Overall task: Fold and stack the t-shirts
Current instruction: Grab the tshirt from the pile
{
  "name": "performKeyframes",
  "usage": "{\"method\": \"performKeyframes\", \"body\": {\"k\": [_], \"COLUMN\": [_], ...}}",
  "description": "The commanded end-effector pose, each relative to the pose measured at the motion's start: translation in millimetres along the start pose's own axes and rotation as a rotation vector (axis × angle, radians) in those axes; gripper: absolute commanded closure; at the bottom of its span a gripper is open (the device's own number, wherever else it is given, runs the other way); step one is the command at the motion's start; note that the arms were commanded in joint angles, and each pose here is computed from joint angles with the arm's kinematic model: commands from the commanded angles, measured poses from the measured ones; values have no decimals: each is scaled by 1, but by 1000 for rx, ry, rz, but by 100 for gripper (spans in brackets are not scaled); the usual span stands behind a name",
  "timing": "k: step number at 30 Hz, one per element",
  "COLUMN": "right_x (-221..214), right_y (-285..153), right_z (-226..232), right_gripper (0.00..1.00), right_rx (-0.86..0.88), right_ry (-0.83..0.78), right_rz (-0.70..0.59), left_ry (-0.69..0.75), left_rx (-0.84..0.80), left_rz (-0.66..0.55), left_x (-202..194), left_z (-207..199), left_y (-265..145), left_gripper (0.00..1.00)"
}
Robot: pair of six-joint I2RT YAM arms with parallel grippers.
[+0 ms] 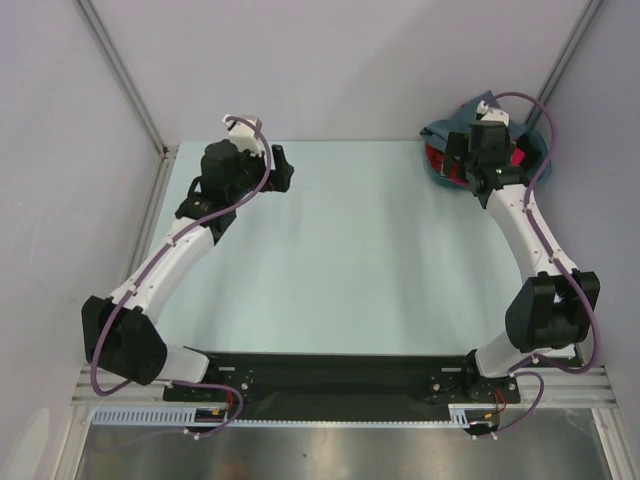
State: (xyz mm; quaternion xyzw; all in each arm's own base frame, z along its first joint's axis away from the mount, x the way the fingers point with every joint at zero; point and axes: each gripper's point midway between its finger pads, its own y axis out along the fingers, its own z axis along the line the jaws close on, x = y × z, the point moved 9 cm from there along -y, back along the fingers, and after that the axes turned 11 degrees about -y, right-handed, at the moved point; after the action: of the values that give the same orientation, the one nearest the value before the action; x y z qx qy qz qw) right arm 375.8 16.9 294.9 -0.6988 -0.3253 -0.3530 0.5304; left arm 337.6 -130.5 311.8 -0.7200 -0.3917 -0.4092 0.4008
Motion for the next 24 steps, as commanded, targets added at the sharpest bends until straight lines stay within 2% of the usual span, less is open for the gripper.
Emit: {"method": "performKeyframes", "body": {"k": [1, 4, 5, 7, 8, 11, 16, 18, 19, 20, 24], "right_x": [15, 12, 4, 6, 7, 15, 37, 45, 40, 58, 68], "right_y": [8, 27, 30, 49, 53, 53, 69, 79, 97, 96, 133], "right_z": [-6, -13, -16, -28, -27, -33, -44, -55, -54, -62, -64], "right_gripper": [0, 0, 0, 0, 0, 0, 0, 0, 0, 0, 0], "right_rx": [-35, -38, -12, 30, 43, -39, -103, -123, -116, -99, -76], "right_ry": [21, 45, 69, 109, 113, 138, 136, 198, 207, 232, 276], "right_rz": [-50, 45, 132, 158, 139, 56, -72, -52, -20, -49, -61], "left_ry": [5, -54, -85, -183, -212, -314, -249, -233, -231, -229, -217], "left_rx": [34, 62, 73, 51, 35, 9, -4, -20, -20, -23, -51], "left_rz": [-54, -67, -71, -67, -101, -70, -47, -64, -65, -61, -55], "left_x": [18, 20, 20, 20, 27, 24, 26, 28, 28, 28, 29], "left_z": [0, 7, 11, 25, 36, 52, 54, 52, 52, 52, 50], "left_y": [2, 5, 6, 4, 2, 2, 0, -1, -2, -1, 0], "left_gripper": [0, 0, 0, 0, 0, 1, 0, 0, 0, 0, 0]}}
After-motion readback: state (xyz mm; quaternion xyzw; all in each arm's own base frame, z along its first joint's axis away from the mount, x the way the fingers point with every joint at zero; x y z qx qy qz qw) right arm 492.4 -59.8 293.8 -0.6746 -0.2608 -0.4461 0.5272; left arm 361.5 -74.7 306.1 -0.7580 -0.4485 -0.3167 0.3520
